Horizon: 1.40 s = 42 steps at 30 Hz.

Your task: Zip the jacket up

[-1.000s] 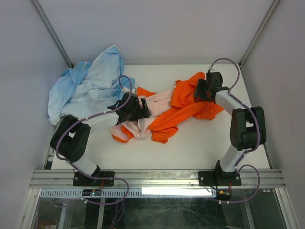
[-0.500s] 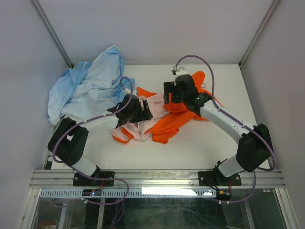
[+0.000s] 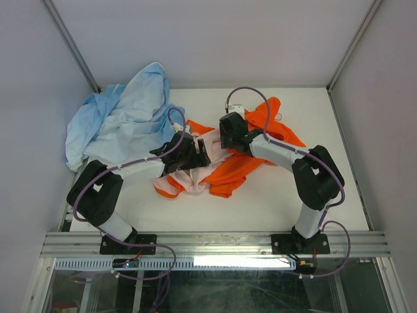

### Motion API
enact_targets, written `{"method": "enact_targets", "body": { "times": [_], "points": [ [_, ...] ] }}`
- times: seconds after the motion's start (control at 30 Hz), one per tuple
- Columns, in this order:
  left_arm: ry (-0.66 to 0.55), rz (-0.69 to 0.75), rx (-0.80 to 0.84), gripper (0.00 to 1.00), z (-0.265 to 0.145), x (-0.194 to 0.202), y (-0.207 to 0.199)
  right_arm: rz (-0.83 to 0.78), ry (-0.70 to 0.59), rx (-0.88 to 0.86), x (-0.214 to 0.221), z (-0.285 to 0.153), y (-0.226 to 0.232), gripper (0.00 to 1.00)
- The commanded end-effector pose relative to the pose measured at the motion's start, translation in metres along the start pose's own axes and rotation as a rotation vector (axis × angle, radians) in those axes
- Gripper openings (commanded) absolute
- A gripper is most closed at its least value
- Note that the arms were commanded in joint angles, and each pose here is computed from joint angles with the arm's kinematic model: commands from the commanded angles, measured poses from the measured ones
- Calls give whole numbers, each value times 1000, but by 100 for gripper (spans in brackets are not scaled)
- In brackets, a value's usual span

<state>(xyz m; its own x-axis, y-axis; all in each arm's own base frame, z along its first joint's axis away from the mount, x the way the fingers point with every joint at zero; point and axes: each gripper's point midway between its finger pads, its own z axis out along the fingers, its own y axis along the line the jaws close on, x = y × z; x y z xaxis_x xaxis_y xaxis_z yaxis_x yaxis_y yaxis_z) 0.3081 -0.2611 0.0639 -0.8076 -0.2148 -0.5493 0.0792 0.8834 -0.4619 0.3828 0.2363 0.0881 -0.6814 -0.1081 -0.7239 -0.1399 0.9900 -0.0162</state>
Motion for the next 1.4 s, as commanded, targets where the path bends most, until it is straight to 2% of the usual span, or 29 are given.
{"method": "enact_targets", "body": {
  "times": [0.0,0.07,0.23,0.37,0.47,0.63,0.73,0.87,1.0,1.1,1.23,1.37],
  "points": [
    [-26,0,5,79,6,-3,-5,72,-126,89,-29,2,-13,56],
    [-30,2,-5,80,7,-3,-4,76,-121,110,-27,4,-23,43],
    [-42,12,-29,80,10,-7,-1,90,-111,109,-24,-7,-45,0],
    [-50,27,-42,81,15,-13,-1,111,-129,41,-35,-26,-54,0],
    [-68,34,-64,81,25,-28,2,151,-176,-67,-60,-45,-58,0],
    [-124,46,-131,81,51,-92,7,213,-330,-268,-133,-99,-78,0],
    [-180,52,-146,81,57,-145,-4,199,-474,-364,-180,-157,-90,0],
    [-282,89,-141,81,42,-203,-33,137,-621,-448,-214,-235,-99,0],
    [-281,119,-88,80,26,-203,-52,83,-616,-557,-190,-276,-86,0],
    [-240,121,-86,81,14,-176,-48,113,-538,-668,-147,-283,-69,0],
    [-233,87,-49,83,-19,-152,-42,161,-362,-793,-74,-268,-50,0],
    [-277,52,13,86,-66,-139,-41,233,-135,-773,6,-224,-48,1]
  ]
}}
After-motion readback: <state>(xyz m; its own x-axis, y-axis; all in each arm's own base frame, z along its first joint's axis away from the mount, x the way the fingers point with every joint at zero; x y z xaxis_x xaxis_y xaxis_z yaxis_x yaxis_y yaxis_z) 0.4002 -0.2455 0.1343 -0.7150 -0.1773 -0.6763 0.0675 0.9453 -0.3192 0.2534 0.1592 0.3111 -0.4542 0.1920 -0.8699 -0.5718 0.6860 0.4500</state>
